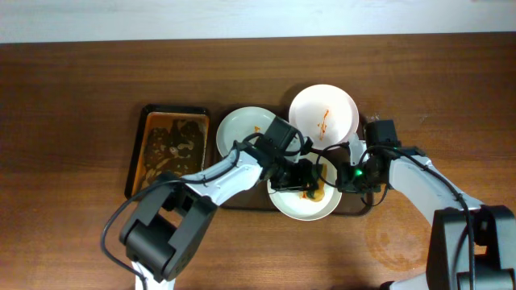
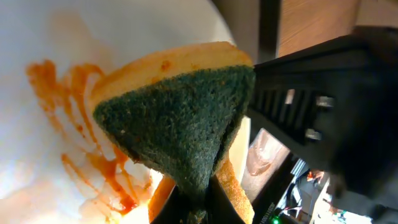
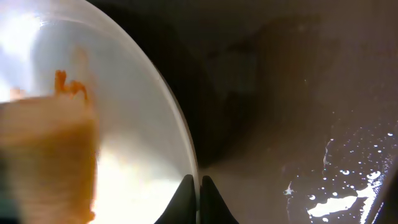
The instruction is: Clean dirty plates on tray and stack at the side
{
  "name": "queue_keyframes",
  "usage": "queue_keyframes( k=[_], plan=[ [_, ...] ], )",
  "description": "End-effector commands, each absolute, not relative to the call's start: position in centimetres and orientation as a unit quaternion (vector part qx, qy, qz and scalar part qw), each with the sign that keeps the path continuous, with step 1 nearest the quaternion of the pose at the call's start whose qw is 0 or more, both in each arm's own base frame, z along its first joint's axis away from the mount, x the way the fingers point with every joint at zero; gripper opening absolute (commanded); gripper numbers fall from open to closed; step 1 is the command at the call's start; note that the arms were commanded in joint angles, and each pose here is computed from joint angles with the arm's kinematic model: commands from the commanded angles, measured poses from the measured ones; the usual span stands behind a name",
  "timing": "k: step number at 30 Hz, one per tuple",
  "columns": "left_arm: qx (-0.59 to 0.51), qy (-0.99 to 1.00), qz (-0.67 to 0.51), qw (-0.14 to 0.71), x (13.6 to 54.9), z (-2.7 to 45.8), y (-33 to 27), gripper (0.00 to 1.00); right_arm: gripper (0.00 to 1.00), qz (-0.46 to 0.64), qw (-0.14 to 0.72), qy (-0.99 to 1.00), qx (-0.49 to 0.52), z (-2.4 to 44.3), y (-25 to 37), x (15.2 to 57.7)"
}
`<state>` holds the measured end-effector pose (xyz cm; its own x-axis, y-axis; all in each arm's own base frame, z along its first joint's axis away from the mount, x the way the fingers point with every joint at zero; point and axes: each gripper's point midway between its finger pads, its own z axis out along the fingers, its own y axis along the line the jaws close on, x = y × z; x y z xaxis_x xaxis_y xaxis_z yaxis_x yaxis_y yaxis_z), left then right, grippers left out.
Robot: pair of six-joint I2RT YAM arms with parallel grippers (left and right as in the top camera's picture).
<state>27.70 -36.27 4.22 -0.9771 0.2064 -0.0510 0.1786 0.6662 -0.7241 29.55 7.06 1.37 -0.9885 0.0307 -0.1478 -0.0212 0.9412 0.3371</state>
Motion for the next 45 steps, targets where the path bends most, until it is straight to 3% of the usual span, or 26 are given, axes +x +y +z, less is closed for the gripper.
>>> queue_keyframes(
  k=[1, 4, 8, 15, 19, 28, 33, 38, 45],
  plan=[
    [-0.085, -0.924, 0.37, 0.043, 27.2, 1.8, -35.8, 0.0, 0.04, 0.175, 0.078, 0.982, 0.002, 1.6, 7.3, 29.9],
    [-0.055, -0.965, 0.255, 0.003, 28.8, -1.0, -31.9, 0.0, 0.04, 0.175, 0.078, 0.982, 0.002, 1.6, 7.3, 29.9],
    [-0.072, -0.974, 0.212, -0.042, 31.3, -0.7, -28.7, 0.0, 0.04, 0.175, 0.078, 0.982, 0.002, 1.6, 7.3, 29.9],
    [-0.168, -0.952, 0.221, -0.128, 31.1, 9.0, -26.7, 0.0, 0.04, 0.174, 0.078, 0.982, 0.002, 1.6, 7.3, 29.9],
    [-0.14, -0.954, 0.187, -0.188, 32.8, 12.4, -23.4, 0.0, 0.04, 0.168, 0.081, 0.982, 0.0, 2.0, 7.1, 29.8],
    [0.003, -0.973, 0.135, -0.187, 37.1, 11.7, -10.9, 0.0, 0.04, 0.02, 0.214, 0.976, 0.013, 11.0, 1.8, 30.5],
    [0.017, -0.974, 0.138, -0.181, 37.1, 11.6, -9.9, 0.0, 0.04, 0.024, 0.144, 0.989, 0.014, 9.6, 2.0, 27.4],
    [0.018, -0.974, 0.138, -0.179, 37.0, 11.5, -9.9, 0.0, 0.04, 0.066, 0.164, 0.983, 0.043, 10.1, 3.2, 28.7],
    [0.018, -0.975, 0.136, -0.174, 36.8, 11.4, -9.9, 0.0, 0.04, 0.087, 0.047, 0.994, 0.056, 8.7, 4.0, 23.6]
  ],
)
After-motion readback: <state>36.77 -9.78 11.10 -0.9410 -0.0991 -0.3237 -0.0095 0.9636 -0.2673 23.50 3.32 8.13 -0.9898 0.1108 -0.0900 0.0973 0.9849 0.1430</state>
